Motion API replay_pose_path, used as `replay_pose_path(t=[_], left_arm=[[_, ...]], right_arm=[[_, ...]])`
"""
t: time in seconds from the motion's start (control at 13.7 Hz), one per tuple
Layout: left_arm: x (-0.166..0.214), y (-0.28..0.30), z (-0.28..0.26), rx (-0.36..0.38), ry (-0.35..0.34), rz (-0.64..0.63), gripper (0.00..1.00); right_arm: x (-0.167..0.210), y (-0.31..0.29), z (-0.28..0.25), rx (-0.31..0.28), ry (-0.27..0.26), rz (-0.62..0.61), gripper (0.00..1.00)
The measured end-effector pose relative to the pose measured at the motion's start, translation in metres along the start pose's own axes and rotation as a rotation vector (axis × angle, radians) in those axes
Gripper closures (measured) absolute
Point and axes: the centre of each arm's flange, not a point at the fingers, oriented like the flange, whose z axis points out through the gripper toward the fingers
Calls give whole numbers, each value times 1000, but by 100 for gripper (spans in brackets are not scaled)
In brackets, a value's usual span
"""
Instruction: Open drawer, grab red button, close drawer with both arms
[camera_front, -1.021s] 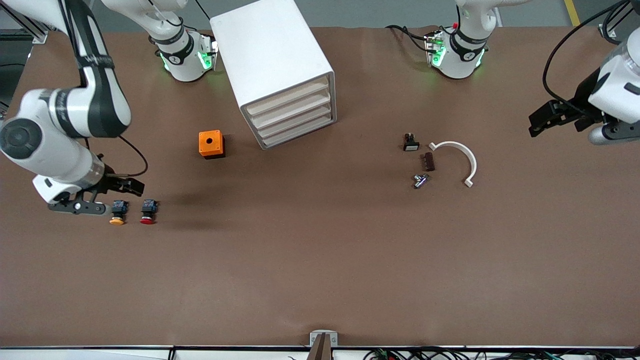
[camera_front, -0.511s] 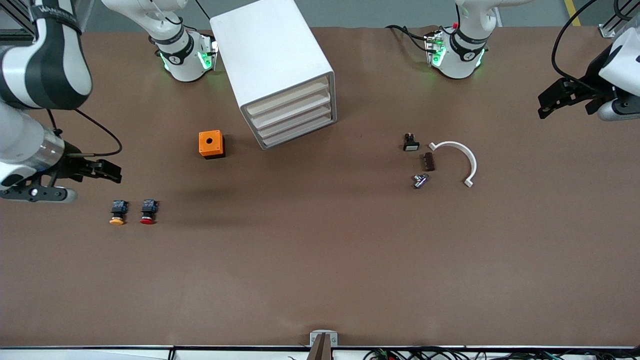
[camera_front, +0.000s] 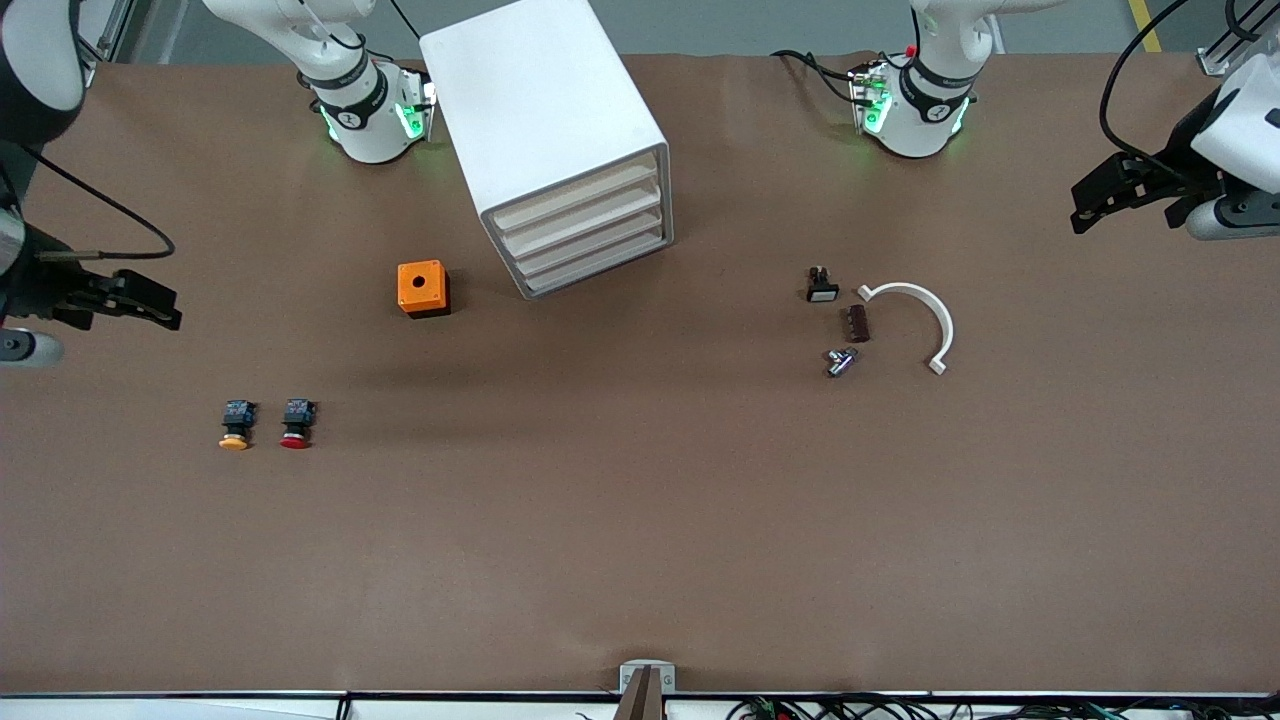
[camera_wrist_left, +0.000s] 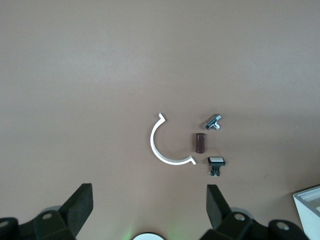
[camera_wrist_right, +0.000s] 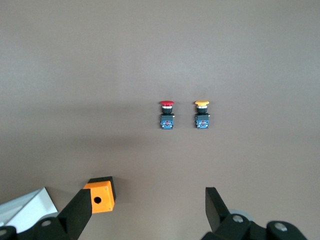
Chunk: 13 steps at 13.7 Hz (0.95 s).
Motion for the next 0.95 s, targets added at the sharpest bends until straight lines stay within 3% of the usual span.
replay_pose_path(t=[0.95], left_arm=[[-1,-4,-4,0,-4,-5,0]], right_arm=[[-2,7,-2,1,-15,-29,0]])
